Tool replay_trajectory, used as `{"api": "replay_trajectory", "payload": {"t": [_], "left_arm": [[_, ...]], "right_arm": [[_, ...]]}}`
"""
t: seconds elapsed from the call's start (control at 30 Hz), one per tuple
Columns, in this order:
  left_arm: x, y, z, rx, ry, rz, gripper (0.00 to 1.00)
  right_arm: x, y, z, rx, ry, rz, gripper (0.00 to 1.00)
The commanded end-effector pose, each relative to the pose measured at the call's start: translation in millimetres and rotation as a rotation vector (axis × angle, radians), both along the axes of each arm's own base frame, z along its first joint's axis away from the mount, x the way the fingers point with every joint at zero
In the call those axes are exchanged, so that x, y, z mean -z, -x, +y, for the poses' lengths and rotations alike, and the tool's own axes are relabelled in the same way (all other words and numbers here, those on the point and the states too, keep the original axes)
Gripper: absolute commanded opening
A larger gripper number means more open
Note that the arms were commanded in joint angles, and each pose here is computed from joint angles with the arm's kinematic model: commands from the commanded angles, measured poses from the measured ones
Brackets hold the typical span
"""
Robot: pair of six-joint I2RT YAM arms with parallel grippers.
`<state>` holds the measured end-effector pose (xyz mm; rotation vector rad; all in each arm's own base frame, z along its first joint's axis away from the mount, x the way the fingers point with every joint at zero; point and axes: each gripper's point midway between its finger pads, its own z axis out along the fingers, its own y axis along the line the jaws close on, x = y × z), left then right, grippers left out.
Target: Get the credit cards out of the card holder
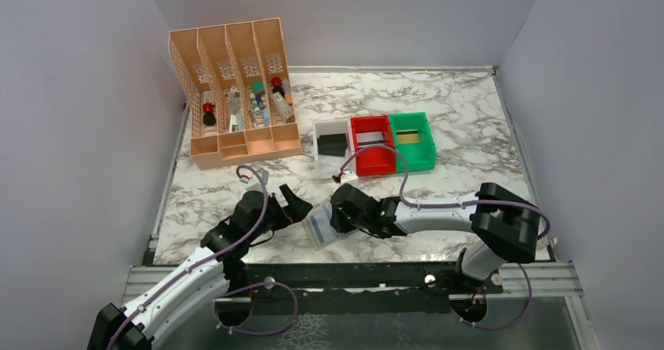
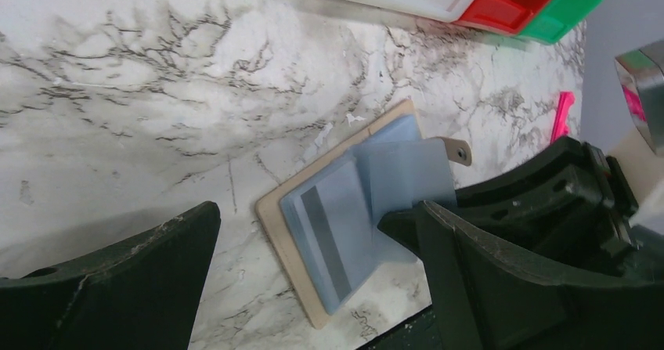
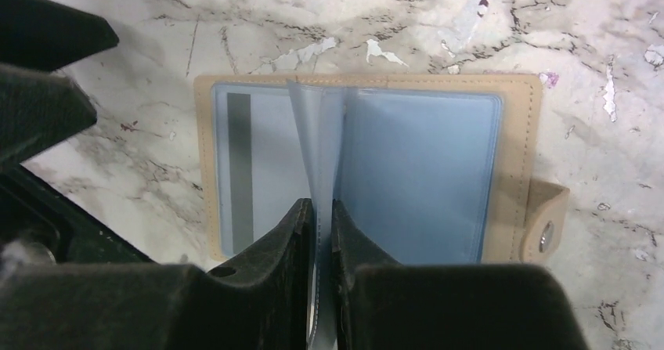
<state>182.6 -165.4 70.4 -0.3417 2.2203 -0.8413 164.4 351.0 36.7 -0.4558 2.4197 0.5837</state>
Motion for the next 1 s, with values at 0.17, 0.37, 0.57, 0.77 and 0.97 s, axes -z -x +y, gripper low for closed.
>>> {"api": "replay_trajectory", "payload": {"t": [0.17, 0.37, 0.57, 0.77, 0.97], "left_arm": [[-28, 6, -51, 0.255, 0.171, -0.094, 0.96], [-22, 5, -70, 0.308, 0.197, -0.038, 0.92], [-19, 4, -94, 0.326, 0.170, -0.027, 0.92], [-20, 0, -104, 0.307, 0.155, -0.034, 0.92], [-9, 0, -103, 0.285, 0.138, 0.001, 0.92]], "right_arm": [[-4, 3, 2, 0.042, -0.262, 0.193, 0.17], [5, 0, -9, 0.102, -0.317, 0.237, 0.18], [16, 3, -15, 0.104, -0.334, 0.285, 0.20], [20, 3, -19, 0.114, -0.344, 0.293, 0.20], [21, 4, -21, 0.110, -0.349, 0.294, 0.22]]}}
